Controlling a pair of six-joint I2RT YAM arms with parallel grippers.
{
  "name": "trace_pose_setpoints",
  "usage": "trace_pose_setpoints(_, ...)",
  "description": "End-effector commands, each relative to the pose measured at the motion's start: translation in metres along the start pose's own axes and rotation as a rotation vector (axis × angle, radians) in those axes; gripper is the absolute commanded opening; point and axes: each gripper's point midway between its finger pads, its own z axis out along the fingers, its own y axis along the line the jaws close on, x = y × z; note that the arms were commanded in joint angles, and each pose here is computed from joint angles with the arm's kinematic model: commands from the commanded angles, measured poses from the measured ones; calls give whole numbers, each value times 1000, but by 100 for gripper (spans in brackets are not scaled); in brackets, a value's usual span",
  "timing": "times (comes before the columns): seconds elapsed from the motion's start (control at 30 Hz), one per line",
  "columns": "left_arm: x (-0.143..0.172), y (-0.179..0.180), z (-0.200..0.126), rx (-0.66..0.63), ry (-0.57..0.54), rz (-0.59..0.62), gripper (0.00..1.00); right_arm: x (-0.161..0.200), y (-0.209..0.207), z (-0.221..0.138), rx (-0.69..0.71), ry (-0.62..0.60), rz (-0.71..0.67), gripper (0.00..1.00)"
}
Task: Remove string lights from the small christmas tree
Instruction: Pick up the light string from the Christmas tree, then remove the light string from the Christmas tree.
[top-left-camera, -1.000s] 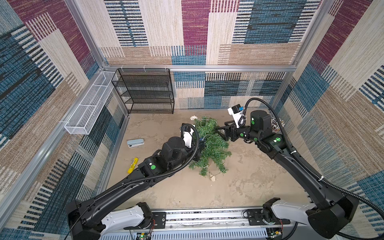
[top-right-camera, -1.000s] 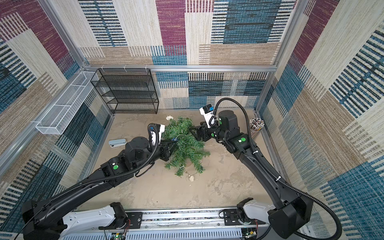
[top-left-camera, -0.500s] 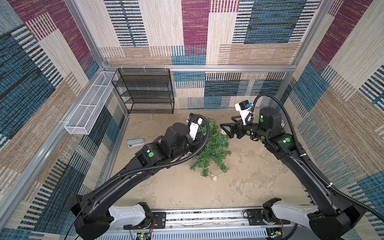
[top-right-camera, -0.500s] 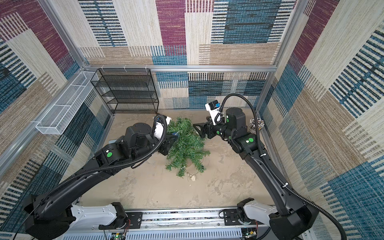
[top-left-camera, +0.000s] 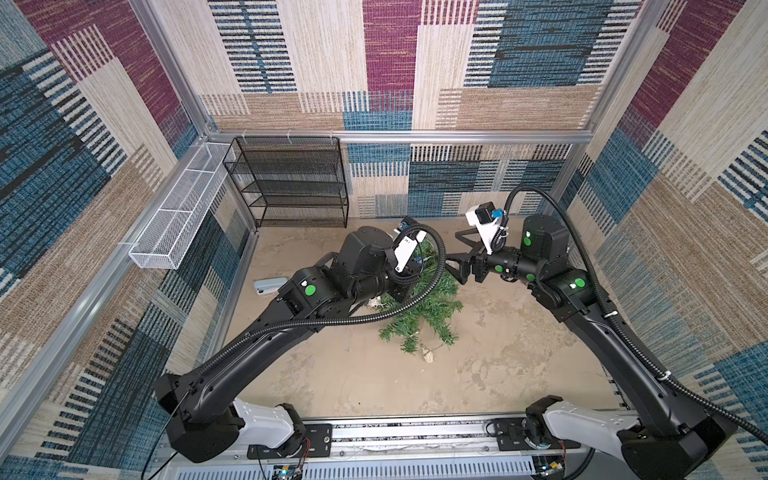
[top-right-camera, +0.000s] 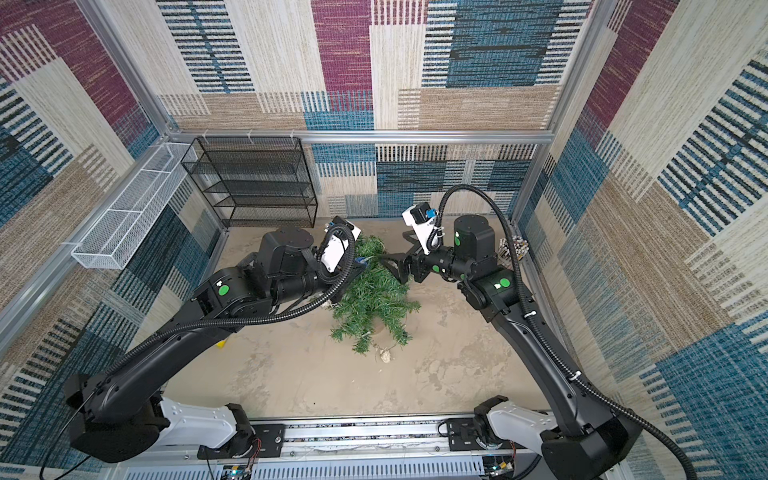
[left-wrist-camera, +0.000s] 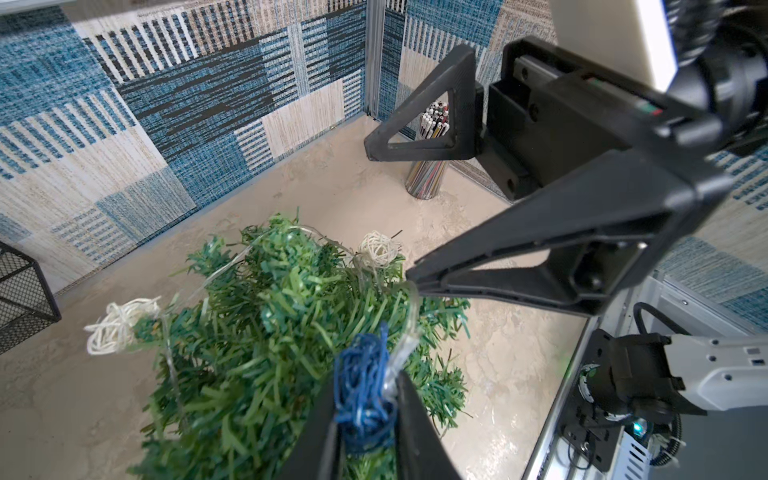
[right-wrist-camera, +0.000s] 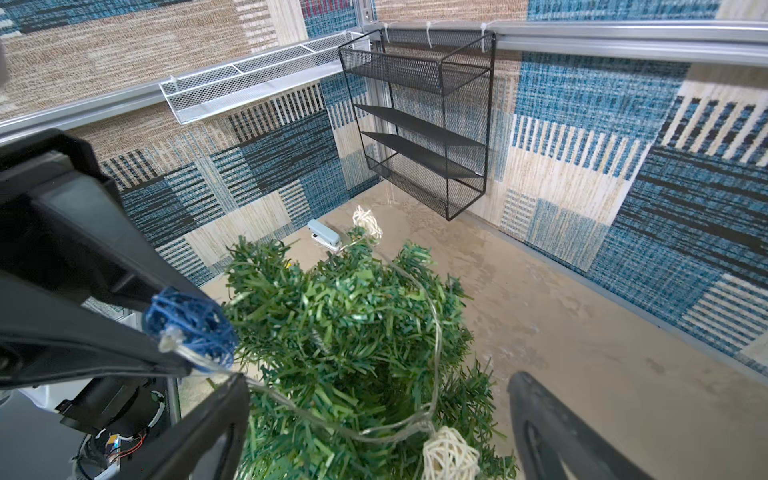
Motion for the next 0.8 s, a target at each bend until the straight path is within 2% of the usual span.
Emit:
trace_pose_setpoints(0.0,-4,-8,6,46,8,53,24,-11,3,4,-27,-50,-48,98)
trace_pose_setpoints(0.27,-17,-10,11,51,-13,67,24,-11,0,8,-24,-63,-73,100)
trace_pose_setpoints(0.5,-26,-19,14,96,-19,81,28,-16,-5,7,6,-103,-96,94)
trace_pose_setpoints(0.57,-28,-22,14,114,-25,85,29,-18,-7,7,22,-127,-101,88)
trace_pose_setpoints(0.77,-28,-23,17,119,-19,89,32,-34,-4,-11,62,-260,-129,54)
